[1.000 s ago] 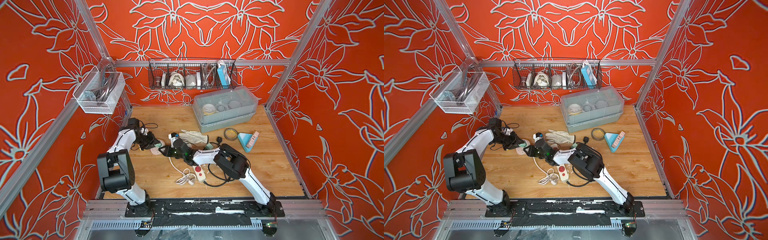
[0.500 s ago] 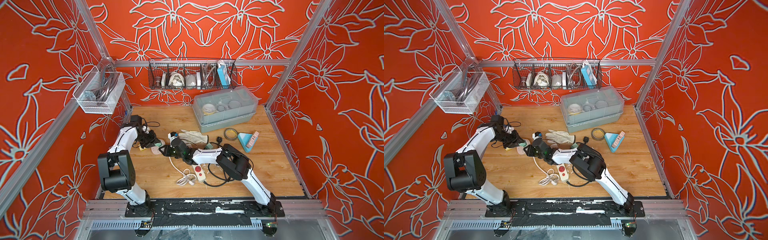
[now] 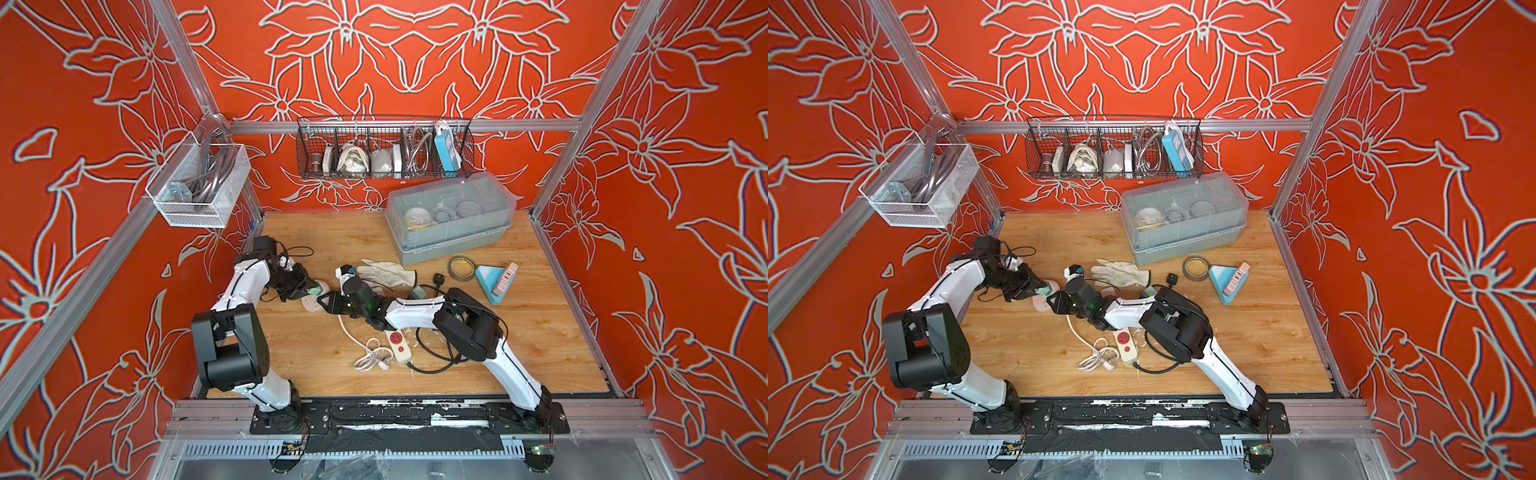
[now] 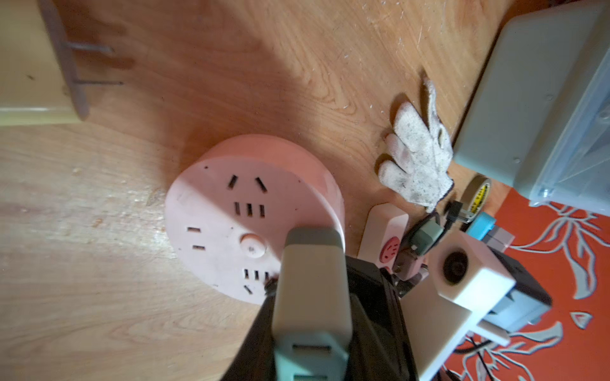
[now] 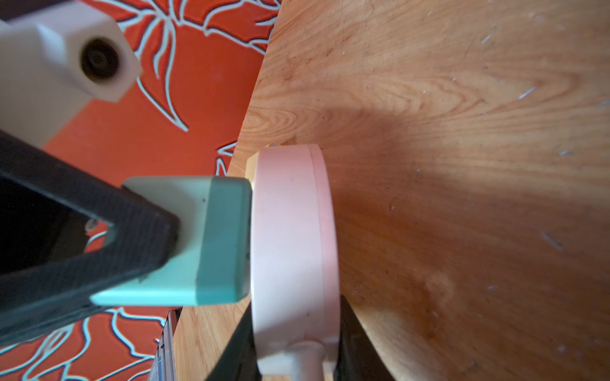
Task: Pull the plug off the socket
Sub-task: Remove the plug from the socket, then place the socket at the center of the board.
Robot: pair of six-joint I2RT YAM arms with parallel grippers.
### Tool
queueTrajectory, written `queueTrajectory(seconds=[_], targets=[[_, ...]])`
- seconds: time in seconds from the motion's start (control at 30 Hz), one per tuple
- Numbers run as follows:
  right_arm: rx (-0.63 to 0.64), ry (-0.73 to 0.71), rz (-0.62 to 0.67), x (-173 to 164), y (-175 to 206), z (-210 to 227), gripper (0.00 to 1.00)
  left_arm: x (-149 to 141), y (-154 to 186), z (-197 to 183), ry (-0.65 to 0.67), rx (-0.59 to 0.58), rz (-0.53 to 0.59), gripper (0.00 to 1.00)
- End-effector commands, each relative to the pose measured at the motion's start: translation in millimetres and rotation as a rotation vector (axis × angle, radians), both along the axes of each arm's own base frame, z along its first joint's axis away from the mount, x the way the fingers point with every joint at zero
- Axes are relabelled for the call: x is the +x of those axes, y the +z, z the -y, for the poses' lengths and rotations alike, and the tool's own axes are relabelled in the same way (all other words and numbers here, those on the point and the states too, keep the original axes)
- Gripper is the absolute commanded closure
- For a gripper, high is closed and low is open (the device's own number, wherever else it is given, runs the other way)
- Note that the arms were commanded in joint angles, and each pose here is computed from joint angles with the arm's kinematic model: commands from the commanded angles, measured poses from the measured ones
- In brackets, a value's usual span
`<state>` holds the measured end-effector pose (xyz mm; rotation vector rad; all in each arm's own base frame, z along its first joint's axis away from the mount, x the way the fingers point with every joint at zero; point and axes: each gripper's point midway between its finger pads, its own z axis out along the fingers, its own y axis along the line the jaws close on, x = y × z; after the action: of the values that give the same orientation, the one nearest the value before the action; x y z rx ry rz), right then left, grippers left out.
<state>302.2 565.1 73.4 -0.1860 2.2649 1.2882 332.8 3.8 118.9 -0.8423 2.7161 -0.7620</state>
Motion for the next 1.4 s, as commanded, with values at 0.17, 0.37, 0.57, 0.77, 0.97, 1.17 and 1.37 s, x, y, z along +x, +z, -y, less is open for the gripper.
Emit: queueTrajectory(seconds=[0.17, 0.37, 0.57, 0.77, 0.97, 1.17, 1.37], targets=[[-0.229, -0.155, -0.083, 20.2, -66.0, 52.8, 1.00, 5.3, 30.4, -30.0, 0.091, 0.062, 0.107, 1.00], [-0.217, -0.151, -0.083, 19.3, -64.4, 52.3, 1.00, 6.9, 26.0, -35.4, 0.206, -0.171, 0.166, 1.00], [-0.196, -0.138, -0.084, 18.4, -64.5, 48.3, 1.00, 0.2, 26.7, -45.3, 0.209, -0.071, 0.165, 1.00], [-0.095, -0.088, -0.075, 16.4, -40.2, 30.8, 0.88, -7.0, 18.7, -45.4, 0.248, -0.062, 0.164, 1.00], [-0.033, -0.010, -0.083, 9.9, 1.5, 10.2, 0.49, -21.4, 10.7, -52.2, 0.362, -0.015, 0.171, 1.00], [-0.078, -0.021, -0.016, 16.5, 43.7, 14.5, 0.29, -36.5, 7.0, -48.2, 0.492, -0.059, 0.146, 1.00], [-0.203, 0.049, 0.080, 10.3, 71.8, 27.7, 0.22, -48.8, 6.1, -40.0, 0.532, -0.093, 0.149, 1.00]])
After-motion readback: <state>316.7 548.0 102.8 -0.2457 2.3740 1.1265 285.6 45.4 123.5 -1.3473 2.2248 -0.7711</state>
